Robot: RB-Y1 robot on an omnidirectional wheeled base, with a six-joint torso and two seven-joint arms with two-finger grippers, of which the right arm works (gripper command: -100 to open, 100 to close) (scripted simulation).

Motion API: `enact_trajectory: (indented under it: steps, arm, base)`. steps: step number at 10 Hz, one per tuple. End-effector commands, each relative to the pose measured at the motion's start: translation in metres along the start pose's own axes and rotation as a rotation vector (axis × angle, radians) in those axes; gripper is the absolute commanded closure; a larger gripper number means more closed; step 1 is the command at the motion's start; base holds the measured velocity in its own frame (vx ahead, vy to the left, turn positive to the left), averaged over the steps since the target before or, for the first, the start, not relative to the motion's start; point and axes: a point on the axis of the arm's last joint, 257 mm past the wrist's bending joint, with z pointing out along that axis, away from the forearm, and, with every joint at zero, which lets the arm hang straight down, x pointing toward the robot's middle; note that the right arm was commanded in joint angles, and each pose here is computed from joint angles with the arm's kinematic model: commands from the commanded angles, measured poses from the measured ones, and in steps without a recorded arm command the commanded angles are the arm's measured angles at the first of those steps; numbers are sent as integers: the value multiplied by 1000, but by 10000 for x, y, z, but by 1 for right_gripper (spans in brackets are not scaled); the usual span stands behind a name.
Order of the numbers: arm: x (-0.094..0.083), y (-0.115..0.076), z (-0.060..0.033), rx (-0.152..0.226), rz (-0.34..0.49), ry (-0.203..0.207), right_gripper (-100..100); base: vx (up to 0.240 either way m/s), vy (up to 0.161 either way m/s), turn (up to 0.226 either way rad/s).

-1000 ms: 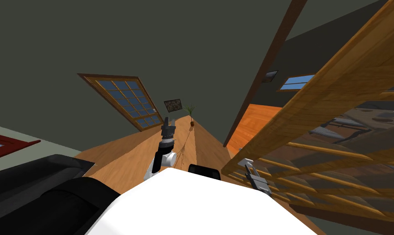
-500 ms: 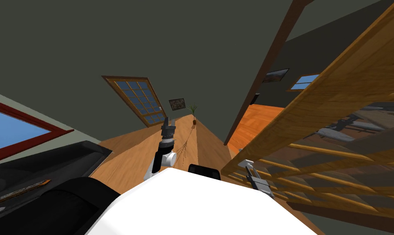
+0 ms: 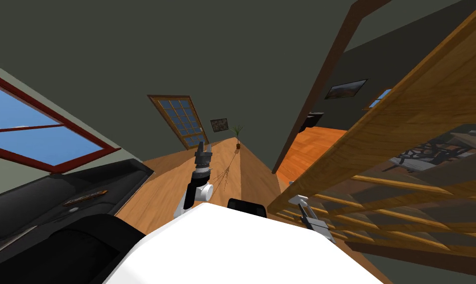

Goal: Pull the door open

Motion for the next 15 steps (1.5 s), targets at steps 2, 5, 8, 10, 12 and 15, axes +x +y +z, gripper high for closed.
enact_trajectory:
  steps: [2,5,8,10,12,15]
  arm:
    - [5,7,-22,5,0,-1,100]
    - [-4,6,-32,20,0,-3,100]
    - [2,47,-86,9,1,-1,-100]
    - [5,91,-146,-8,1,1,-100]
    - [-2,85,-58,-12,1,3,-100]
    - [5,97,88,-29,1,11,-100]
  base:
    - [-149,-13,70]
    - [-162,-43,122]
    - [-215,-20,35]
    - [-145,114,-125]
    - [32,23,8]
    - [238,-27,63]
